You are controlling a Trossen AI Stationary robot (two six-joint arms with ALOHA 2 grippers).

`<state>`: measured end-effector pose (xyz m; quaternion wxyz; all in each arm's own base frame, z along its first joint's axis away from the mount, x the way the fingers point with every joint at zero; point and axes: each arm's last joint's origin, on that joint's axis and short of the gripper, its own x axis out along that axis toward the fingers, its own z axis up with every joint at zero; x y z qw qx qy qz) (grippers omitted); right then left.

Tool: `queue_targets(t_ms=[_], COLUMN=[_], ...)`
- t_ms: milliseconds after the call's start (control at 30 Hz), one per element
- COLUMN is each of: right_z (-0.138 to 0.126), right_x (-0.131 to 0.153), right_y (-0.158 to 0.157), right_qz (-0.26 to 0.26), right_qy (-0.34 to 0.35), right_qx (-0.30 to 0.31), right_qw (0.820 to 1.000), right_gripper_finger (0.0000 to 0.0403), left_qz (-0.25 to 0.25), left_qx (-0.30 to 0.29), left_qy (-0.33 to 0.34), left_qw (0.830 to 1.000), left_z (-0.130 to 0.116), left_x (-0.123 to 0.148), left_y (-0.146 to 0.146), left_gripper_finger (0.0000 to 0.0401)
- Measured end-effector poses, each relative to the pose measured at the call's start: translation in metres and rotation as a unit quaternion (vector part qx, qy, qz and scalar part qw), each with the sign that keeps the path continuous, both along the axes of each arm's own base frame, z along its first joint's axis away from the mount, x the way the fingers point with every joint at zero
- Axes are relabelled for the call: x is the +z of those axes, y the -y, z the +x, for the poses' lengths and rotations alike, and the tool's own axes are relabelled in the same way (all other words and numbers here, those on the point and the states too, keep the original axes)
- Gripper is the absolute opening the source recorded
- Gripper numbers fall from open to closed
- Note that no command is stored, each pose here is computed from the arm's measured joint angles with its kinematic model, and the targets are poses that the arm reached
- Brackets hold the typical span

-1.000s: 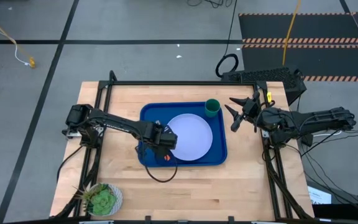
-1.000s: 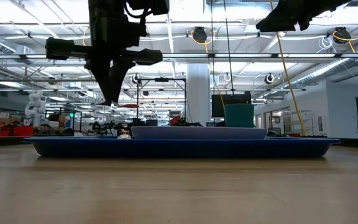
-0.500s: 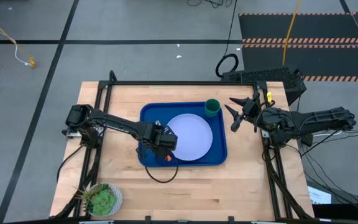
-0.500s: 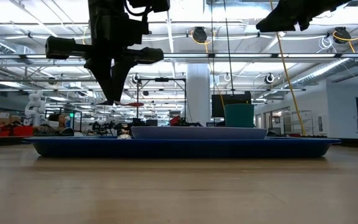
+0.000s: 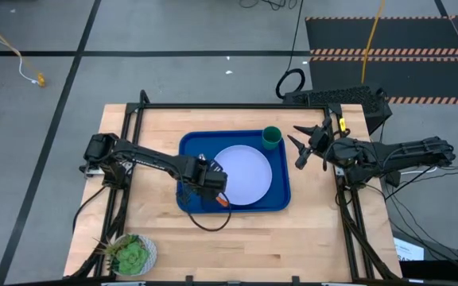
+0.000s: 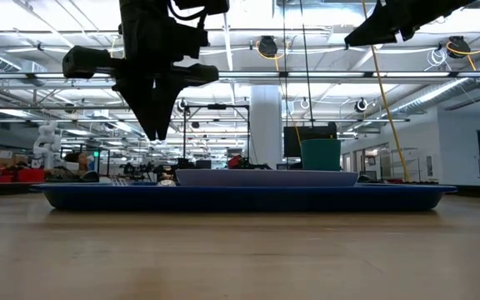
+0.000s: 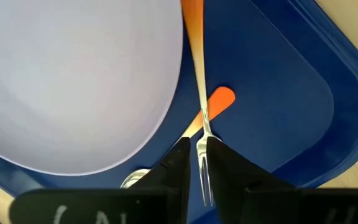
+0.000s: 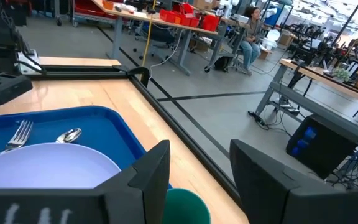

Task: Pick and place plate/cup/fork/spoon on tray
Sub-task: Put the orange fork to the left of the orange spoon on the blue serving tray

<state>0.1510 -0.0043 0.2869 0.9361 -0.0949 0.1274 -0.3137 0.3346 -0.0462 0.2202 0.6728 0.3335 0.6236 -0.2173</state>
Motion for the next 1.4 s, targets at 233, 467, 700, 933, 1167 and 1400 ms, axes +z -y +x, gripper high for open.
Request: queue_targets(t_ms=[233, 467, 700, 933, 1167, 1400], right_z=[0.0, 0.0, 0.0, 0.0, 0.0, 0.0], right_x=[0.0, 0.0, 0.0, 0.0, 0.0, 0.0], right_y=[0.0, 0.0, 0.0, 0.0, 0.0, 0.0], right_qz=[0.0, 0.0, 0.0, 0.0, 0.0, 0.0], right_qy=[0.0, 0.0, 0.0, 0.0, 0.0, 0.0], right_qx=[0.0, 0.0, 0.0, 0.0, 0.0, 0.0], right_qw=[1.0, 1.0, 1.0, 1.0, 1.0, 1.0], right_gripper_finger=[0.016, 0.016, 0.016, 0.016, 0.016, 0.016], left_qz=[-0.001, -0.002, -0.015, -0.046, -0.071, -0.083], left_qx=[0.008, 0.009, 0.05, 0.075, 0.174, 0.186], left_qy=[0.001, 0.008, 0.026, 0.021, 0.025, 0.028], left_qw=[1.0, 1.0, 0.998, 0.996, 0.982, 0.979], left_z=[0.0, 0.001, 0.004, 0.004, 0.005, 0.004], left_x=[0.0, 0.0, 0.0, 0.0, 0.0, -0.005], left_y=[0.0, 0.0, 0.002, -0.003, -0.01, -0.007], left_gripper_finger=[0.0057, 0.0058, 0.0058, 0.0058, 0.0058, 0.0058])
